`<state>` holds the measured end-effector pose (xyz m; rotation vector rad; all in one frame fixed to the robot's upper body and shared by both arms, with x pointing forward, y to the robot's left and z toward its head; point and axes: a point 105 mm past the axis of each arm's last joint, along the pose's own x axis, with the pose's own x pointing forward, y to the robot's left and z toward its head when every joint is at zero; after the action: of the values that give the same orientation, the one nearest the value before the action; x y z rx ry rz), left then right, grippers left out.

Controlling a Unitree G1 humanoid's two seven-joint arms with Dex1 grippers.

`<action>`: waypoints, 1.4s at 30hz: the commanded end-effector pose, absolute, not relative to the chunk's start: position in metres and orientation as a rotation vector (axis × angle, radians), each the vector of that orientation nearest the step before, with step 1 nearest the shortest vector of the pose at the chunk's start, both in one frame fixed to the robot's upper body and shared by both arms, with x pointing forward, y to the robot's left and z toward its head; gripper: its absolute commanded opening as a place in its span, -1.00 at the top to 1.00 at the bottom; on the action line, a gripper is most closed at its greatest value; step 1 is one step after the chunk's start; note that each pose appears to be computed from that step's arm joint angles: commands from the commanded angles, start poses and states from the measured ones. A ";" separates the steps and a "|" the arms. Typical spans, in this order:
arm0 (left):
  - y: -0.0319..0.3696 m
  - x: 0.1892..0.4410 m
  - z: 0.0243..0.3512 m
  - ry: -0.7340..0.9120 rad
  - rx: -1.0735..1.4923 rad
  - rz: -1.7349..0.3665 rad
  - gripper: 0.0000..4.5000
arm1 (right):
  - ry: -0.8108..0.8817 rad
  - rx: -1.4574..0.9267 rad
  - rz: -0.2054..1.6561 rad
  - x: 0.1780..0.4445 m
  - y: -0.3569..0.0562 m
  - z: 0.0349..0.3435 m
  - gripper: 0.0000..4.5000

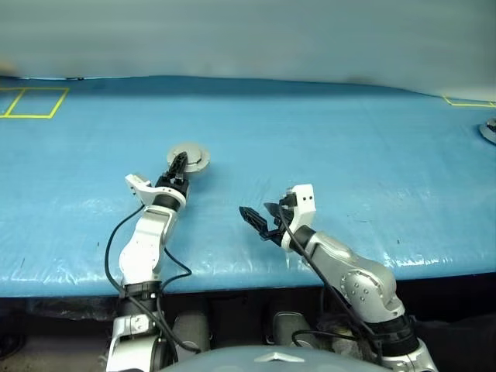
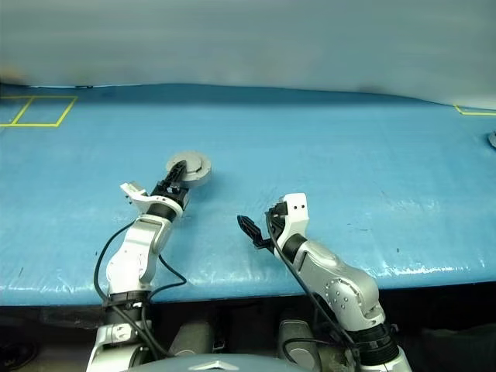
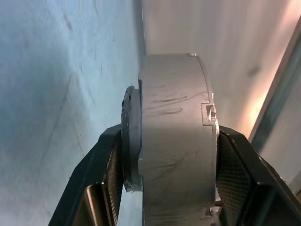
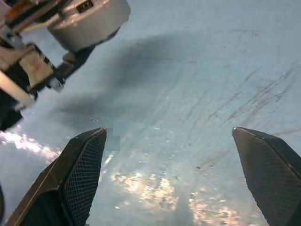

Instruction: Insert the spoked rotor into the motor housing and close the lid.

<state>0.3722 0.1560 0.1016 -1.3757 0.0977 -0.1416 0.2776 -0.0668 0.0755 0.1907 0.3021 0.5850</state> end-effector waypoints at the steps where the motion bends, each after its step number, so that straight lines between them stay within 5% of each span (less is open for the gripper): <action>1: 0.164 0.401 0.127 0.037 -1.308 -0.195 -0.02 | 0.090 -0.052 0.566 0.274 -0.067 0.089 -1.00; 9: 0.159 0.451 0.140 0.085 -1.161 -0.203 -0.02 | 0.071 -0.141 0.494 0.269 -0.070 0.069 -1.00; 18: 0.152 0.452 0.111 0.208 -1.102 -0.187 -0.02 | 0.107 -0.053 0.495 0.256 -0.064 0.064 -1.00; 24: 0.157 0.444 0.090 0.301 -1.054 -0.159 -0.94 | 0.116 -0.071 0.498 0.259 -0.065 0.066 -1.00; 31: 0.175 0.402 0.057 0.451 -0.953 -0.149 -0.99 | 0.134 -0.063 0.554 0.258 -0.058 0.066 -1.00; 38: 0.192 0.333 0.027 0.577 -0.806 -0.151 -0.99 | 0.146 -0.060 0.614 0.264 -0.054 0.066 -1.00; 42: 0.192 0.304 0.029 0.560 -0.553 -0.230 -0.99 | 0.144 -0.057 0.608 0.270 -0.058 0.068 -1.00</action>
<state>0.3213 0.1959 0.0504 -0.6632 0.4681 -0.2206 0.2644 -0.0550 0.0566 -0.0720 0.1825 0.6167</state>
